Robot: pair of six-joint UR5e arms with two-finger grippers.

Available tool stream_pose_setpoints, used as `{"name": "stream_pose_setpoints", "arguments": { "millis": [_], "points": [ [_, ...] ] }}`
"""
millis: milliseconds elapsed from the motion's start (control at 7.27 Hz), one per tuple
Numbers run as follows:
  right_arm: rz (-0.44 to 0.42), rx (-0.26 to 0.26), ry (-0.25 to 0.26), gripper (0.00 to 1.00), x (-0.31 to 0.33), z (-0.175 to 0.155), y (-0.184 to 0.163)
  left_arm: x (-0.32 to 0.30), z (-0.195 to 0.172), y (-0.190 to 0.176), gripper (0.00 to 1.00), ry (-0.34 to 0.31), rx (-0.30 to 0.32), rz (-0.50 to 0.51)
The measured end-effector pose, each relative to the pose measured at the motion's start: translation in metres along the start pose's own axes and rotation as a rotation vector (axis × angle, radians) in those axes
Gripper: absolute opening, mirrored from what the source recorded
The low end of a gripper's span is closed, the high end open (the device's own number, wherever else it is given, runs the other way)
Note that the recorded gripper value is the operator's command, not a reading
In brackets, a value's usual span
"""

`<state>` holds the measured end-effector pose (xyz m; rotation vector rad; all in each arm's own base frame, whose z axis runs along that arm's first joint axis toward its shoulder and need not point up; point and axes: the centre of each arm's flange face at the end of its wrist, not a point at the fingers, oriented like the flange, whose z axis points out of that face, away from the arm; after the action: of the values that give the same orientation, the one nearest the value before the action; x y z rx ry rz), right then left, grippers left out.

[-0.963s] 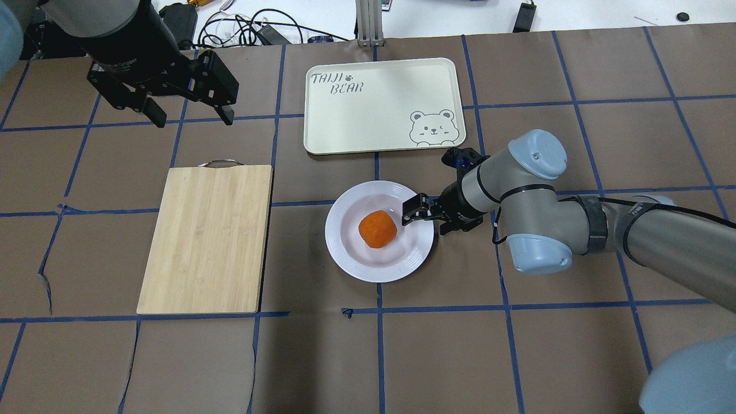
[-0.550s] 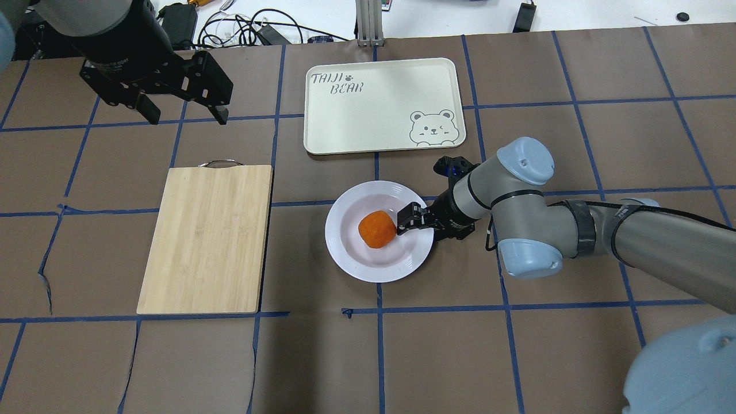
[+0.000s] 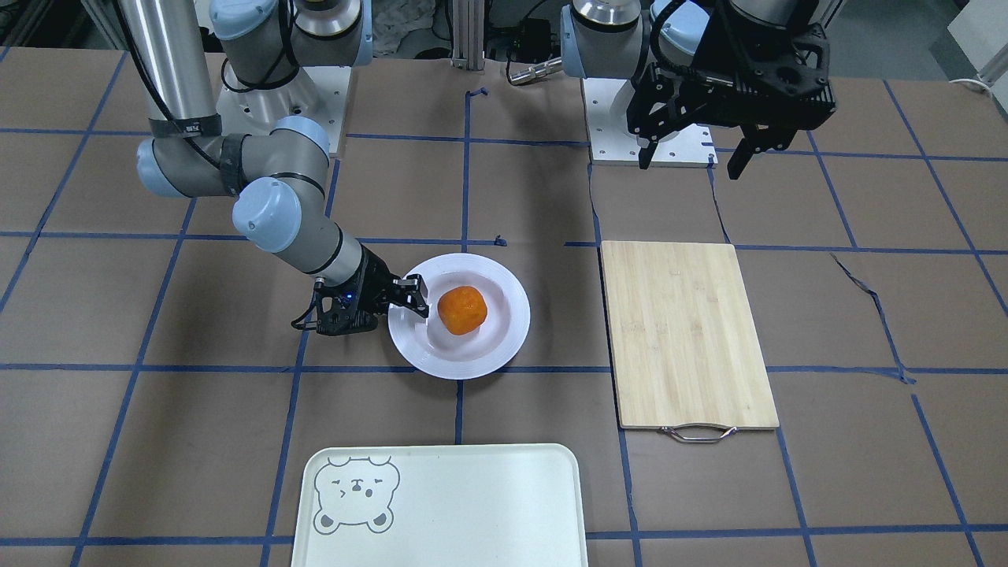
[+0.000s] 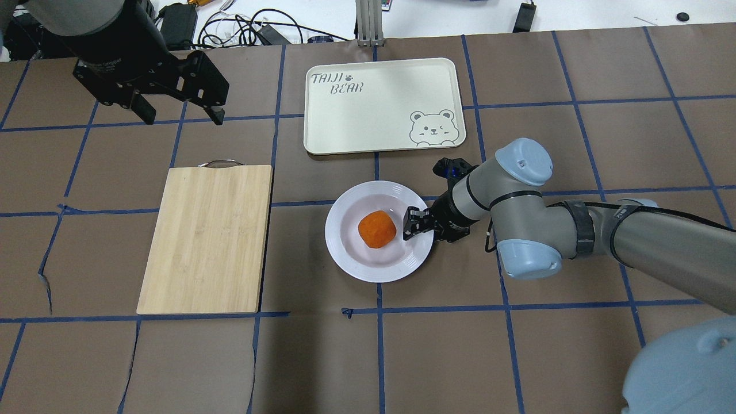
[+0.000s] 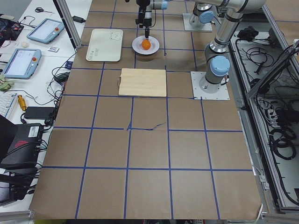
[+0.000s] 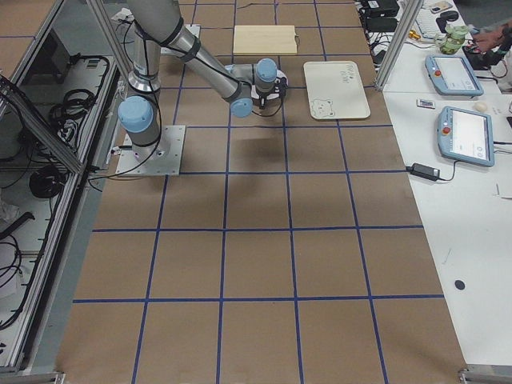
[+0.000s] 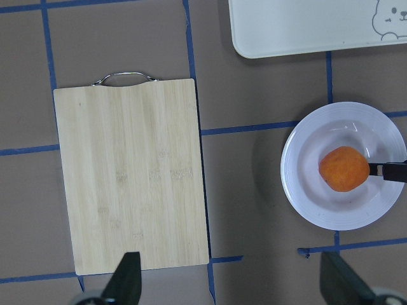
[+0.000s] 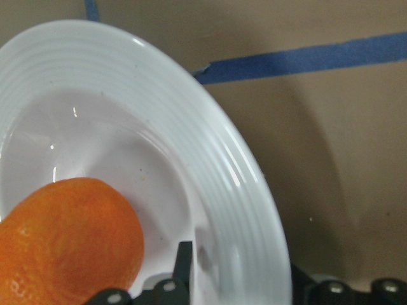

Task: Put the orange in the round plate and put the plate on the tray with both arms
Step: 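Grip the rim of the white plate nearest the right gripper, then slide the plate with the right gripper onto the bear tray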

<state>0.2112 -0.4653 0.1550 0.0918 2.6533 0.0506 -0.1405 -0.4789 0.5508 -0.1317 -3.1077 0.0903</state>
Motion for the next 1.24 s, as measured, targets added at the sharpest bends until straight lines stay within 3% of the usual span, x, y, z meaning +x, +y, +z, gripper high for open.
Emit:
{"name": "stream_pose_setpoints", "arguments": {
  "millis": [688, 1239],
  "points": [
    [0.031, 0.024, -0.004, 0.12, -0.005, -0.008, -0.006, -0.009, 0.003, -0.002, 1.00, 0.003, -0.027, -0.020],
    [0.081, 0.100, -0.022, 0.14, -0.027, -0.045, -0.045, -0.011, 0.006, -0.003, 1.00, 0.004, -0.043, -0.028]
  ]
}}
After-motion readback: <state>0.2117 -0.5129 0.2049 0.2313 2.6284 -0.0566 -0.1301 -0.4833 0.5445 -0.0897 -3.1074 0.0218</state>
